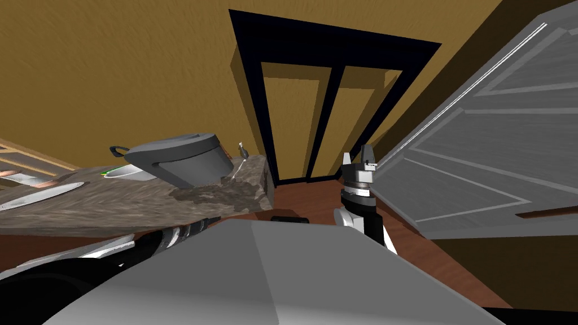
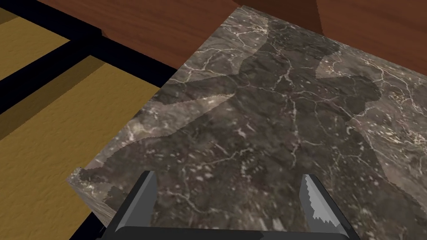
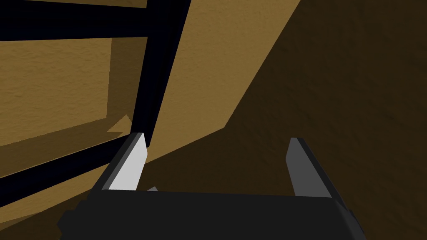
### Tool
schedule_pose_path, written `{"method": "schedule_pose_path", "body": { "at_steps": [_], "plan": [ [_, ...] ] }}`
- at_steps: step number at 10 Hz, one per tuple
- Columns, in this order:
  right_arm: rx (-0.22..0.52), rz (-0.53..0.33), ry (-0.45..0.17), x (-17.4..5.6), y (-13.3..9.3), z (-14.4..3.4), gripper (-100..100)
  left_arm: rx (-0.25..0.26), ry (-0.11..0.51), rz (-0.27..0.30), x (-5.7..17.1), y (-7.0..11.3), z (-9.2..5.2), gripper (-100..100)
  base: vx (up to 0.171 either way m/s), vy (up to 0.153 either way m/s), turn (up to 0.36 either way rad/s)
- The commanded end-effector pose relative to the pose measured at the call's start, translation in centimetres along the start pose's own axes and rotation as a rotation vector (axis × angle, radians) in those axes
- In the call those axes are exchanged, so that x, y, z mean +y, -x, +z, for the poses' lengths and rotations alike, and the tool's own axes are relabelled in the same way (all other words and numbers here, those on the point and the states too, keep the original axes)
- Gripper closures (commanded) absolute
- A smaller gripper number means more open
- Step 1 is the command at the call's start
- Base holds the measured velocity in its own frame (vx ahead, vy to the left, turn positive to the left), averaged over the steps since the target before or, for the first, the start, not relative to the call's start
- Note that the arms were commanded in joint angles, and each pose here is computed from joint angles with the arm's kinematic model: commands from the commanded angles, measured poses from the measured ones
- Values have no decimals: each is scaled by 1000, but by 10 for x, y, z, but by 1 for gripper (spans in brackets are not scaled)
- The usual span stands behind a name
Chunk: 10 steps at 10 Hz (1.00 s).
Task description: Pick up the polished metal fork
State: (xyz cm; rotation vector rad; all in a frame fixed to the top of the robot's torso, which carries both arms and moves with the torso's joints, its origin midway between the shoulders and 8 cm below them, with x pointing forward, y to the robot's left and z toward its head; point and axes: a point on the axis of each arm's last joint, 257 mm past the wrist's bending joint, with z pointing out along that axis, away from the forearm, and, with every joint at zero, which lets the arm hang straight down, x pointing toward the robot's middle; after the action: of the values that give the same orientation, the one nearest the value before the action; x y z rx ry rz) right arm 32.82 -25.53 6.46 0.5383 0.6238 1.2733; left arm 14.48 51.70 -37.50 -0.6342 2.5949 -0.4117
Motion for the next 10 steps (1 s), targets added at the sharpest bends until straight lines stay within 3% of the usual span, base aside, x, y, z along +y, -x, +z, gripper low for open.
{"method": "schedule_pose_path", "body": {
  "at_steps": [1, 7, 10],
  "plan": [
    [0, 0, 0, 0, 0, 0, 0, 17, 63, 13, 20, 6, -11, -100, 107, 46, -149],
    [0, 0, 0, 0, 0, 0, 0, 50, 269, 80, 71, 44, -47, -100, 161, 63, -197],
    [0, 0, 0, 0, 0, 0, 0, 50, 313, 100, 79, 58, -55, -100, 147, 61, -133]
  ]
}}
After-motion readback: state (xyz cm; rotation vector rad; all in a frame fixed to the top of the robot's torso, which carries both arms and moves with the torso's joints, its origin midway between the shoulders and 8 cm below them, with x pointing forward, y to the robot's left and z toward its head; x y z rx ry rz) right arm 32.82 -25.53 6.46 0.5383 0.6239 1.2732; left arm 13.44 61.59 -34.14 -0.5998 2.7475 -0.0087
